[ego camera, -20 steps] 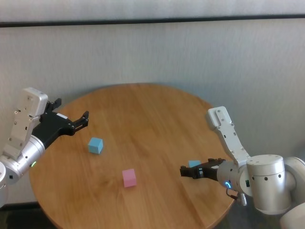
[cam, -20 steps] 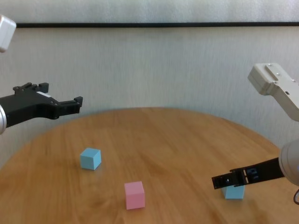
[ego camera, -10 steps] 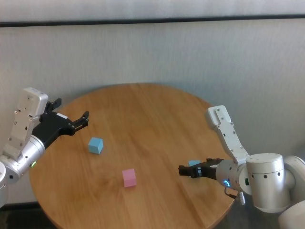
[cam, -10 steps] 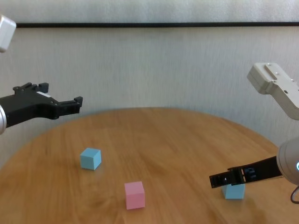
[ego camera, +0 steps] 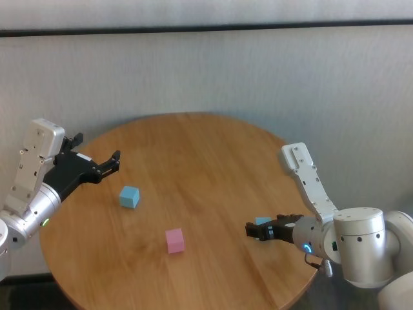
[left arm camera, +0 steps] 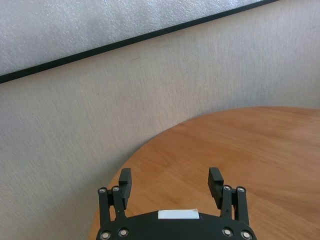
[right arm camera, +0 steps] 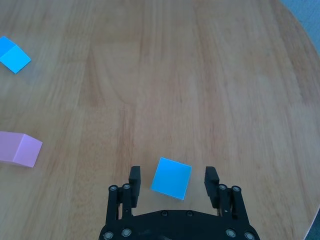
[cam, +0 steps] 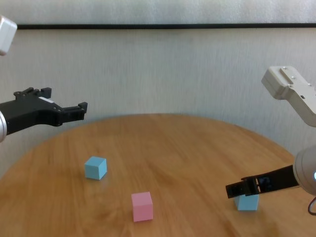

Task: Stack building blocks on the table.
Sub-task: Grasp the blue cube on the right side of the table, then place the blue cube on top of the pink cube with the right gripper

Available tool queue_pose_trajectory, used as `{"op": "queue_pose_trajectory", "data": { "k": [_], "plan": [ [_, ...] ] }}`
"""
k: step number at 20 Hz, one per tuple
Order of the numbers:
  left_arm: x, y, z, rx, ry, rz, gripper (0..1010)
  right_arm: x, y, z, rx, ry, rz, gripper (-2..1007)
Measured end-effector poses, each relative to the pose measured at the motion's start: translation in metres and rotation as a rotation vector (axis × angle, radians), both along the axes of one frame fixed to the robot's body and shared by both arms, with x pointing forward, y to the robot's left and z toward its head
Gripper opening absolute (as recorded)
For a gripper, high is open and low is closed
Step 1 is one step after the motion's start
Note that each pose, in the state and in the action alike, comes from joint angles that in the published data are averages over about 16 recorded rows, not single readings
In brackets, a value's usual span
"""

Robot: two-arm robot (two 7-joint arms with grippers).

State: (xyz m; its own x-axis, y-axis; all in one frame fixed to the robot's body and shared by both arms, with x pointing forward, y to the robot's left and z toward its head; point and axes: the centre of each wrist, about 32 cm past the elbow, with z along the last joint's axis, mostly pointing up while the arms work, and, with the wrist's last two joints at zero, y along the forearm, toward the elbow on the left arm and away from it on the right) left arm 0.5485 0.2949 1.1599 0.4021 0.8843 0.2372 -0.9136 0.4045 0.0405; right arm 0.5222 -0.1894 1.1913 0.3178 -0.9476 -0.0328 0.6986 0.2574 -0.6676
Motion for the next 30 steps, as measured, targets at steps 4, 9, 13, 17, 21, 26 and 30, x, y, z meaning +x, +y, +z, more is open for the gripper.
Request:
{"op": "queue_pose_trajectory", "data": {
  "k": [4,9,13,17,21,26,30],
  "plan": [
    [0.0,0.0,0.0,0.0,0.0,0.0,1002,-0.0001,-0.0001,0.0,-0.002,-0.001,0.0,672],
    [0.0,0.0,0.0,0.0,0.0,0.0,1002,-0.0003,-0.0001,0.0,-0.003,-0.002,0.0,515],
    [0.0,0.0,0.0,0.0,0.0,0.0,1002,-0.0003,-0.0001,0.0,-0.004,-0.003,0.001,427],
    [0.0,0.0,0.0,0.0,0.0,0.0,1002,-0.0008,-0.0006,-0.0001,0.0,-0.017,0.017,382],
    [0.0,0.0,0.0,0.0,0.0,0.0,1002,-0.0016,-0.0035,-0.0006,0.013,-0.057,0.065,368],
    [0.0,0.0,0.0,0.0,0.0,0.0,1002,-0.0017,-0.0099,-0.0018,0.042,-0.124,0.165,368],
    [0.0,0.0,0.0,0.0,0.0,0.0,1002,-0.0008,-0.0152,-0.0028,0.073,-0.183,0.284,368]
  ]
}}
